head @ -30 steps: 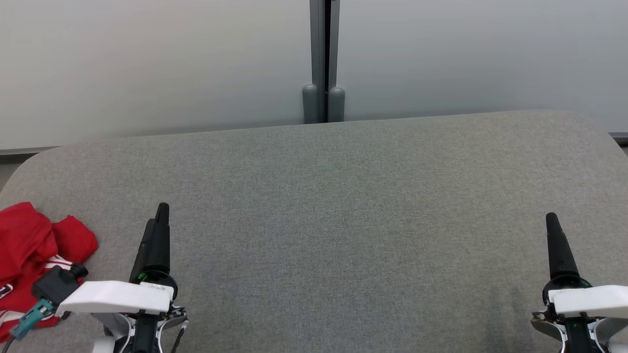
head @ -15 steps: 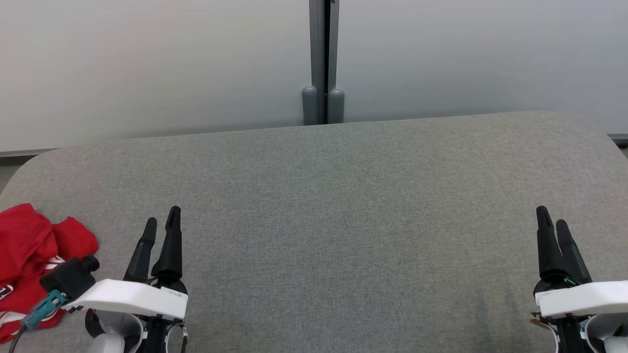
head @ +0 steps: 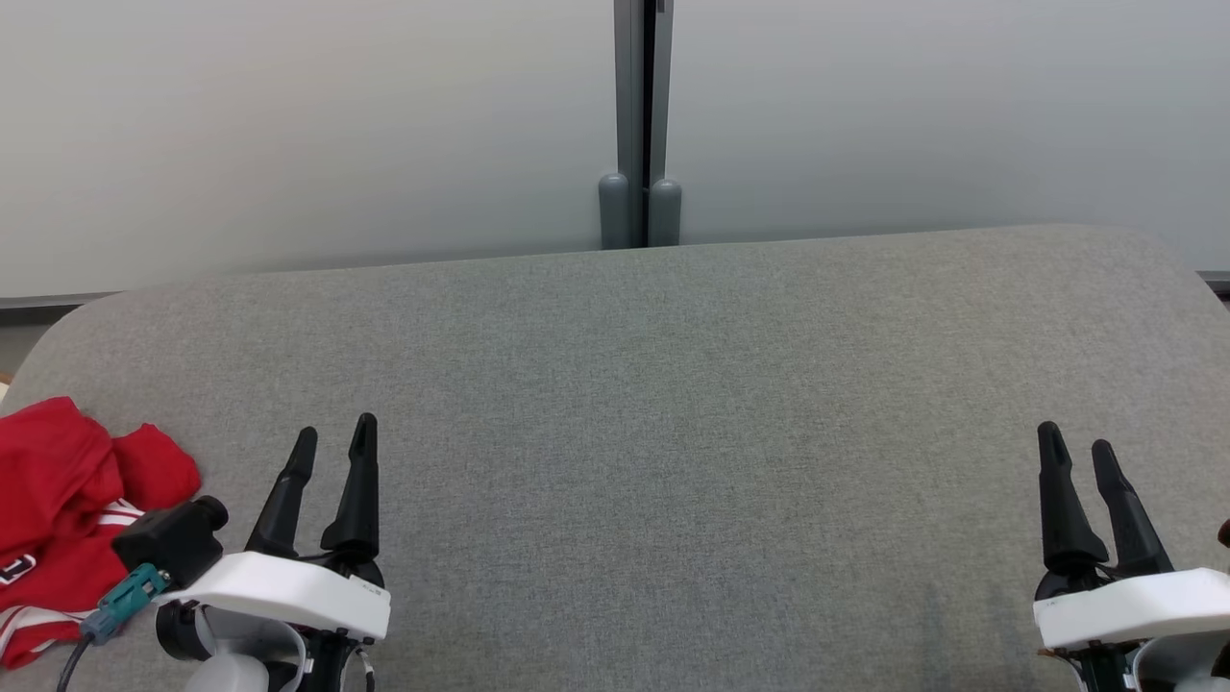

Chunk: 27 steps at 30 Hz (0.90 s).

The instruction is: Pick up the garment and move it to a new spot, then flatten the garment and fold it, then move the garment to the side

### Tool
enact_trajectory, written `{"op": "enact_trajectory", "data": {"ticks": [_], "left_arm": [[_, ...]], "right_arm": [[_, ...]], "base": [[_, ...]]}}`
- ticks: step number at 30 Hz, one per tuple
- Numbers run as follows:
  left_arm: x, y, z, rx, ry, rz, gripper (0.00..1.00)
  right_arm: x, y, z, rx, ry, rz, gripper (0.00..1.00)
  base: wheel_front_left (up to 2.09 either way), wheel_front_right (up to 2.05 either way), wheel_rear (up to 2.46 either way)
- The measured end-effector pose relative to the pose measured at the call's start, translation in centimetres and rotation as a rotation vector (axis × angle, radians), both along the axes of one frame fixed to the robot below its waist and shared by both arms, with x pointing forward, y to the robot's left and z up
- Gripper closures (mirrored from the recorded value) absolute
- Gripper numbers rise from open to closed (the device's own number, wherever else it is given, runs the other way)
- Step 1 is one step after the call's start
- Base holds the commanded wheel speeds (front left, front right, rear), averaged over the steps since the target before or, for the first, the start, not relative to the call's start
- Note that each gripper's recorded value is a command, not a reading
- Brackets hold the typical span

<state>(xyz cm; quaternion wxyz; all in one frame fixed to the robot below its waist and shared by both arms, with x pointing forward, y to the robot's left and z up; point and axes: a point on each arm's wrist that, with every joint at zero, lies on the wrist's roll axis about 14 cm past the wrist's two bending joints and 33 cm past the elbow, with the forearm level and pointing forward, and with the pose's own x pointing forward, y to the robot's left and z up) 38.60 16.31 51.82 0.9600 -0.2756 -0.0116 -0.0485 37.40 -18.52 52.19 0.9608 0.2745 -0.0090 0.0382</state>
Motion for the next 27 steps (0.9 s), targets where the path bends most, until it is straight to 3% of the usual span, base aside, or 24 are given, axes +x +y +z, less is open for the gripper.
{"op": "enact_trajectory", "data": {"ticks": [27], "left_arm": [[-0.9,0.1,-1.2,0.279,-0.012,0.001,0.00]], "right_arm": [[-0.6,1.4,-0.2,-0.270,-0.026,0.036,0.00]], "base": [[0.00,0.00,0.00]]}}
